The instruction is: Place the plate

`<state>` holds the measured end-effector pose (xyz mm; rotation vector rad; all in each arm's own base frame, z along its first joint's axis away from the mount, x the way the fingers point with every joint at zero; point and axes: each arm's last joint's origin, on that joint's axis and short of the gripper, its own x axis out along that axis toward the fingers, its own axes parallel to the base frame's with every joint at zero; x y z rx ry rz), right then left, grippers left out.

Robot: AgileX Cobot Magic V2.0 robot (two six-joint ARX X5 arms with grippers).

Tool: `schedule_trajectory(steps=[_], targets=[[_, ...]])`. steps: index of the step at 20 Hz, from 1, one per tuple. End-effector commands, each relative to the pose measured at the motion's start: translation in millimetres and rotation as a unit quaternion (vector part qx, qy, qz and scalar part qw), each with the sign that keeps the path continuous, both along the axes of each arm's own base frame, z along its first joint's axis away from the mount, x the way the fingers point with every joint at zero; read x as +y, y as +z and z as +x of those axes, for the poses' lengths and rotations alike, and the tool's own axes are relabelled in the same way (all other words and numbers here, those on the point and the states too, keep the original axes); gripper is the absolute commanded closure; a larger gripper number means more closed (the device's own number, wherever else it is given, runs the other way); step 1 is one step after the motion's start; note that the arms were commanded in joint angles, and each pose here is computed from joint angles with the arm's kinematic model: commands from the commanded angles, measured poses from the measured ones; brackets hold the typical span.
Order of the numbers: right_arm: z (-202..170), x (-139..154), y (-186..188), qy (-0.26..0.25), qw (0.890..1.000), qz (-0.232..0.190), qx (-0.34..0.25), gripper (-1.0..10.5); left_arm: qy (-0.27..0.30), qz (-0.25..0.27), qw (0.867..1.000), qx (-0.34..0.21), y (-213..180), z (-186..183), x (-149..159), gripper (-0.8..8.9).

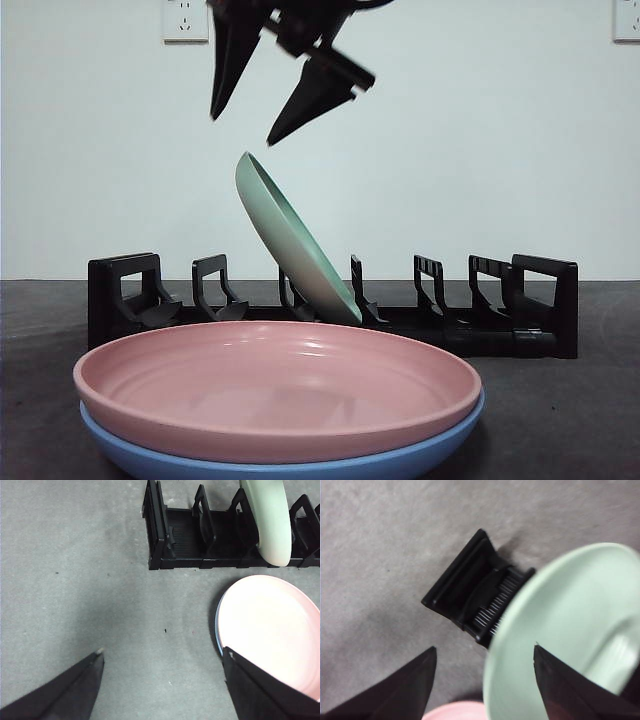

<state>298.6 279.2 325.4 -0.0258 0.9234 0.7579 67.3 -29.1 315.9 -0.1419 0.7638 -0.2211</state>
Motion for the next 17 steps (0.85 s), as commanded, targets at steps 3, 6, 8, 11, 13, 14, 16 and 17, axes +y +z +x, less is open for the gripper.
schedule_trajectory(steps=[3, 6, 8, 11, 13, 14, 16, 17], targets=[[10, 14, -17, 0.001, 1.0, -0.01, 0.015, 6.7, 0.002, -0.007, 1.0, -0.01, 6, 0, 0, 4.36], [12, 15, -22, 0.002, 1.0, -0.014, 0.02, 7.9, 0.003, -0.008, 1.0, -0.013, 6, 0, 0, 4.37], [13, 15, -22, 0.002, 1.0, -0.012, 0.018, 8.7, 0.002, -0.008, 1.0, -0.013, 6, 0, 0, 4.36], [13, 15, -22, 0.002, 1.0, -0.011, 0.019, 9.3, 0.003, -0.008, 1.0, -0.013, 6, 0, 0, 4.37], [12, 16, -21, 0.008, 1.0, -0.006, 0.021, 9.3, 0.004, -0.007, 1.0, -0.013, 6, 1, 0, 4.37], [12, 16, -20, 0.016, 1.0, 0.002, 0.026, 9.3, 0.005, -0.006, 1.0, -0.014, 6, 1, 0, 4.37], [11, 14, -8, 0.03, 0.999, 0.022, 0.028, 9.3, 0.005, -0.006, 1.0, -0.014, 6, 1, 0, 4.37], [9, 12, 2, 0.039, 0.999, 0.03, 0.021, 9.3, 0.005, -0.006, 1.0, -0.014, 6, 1, 0, 4.37]])
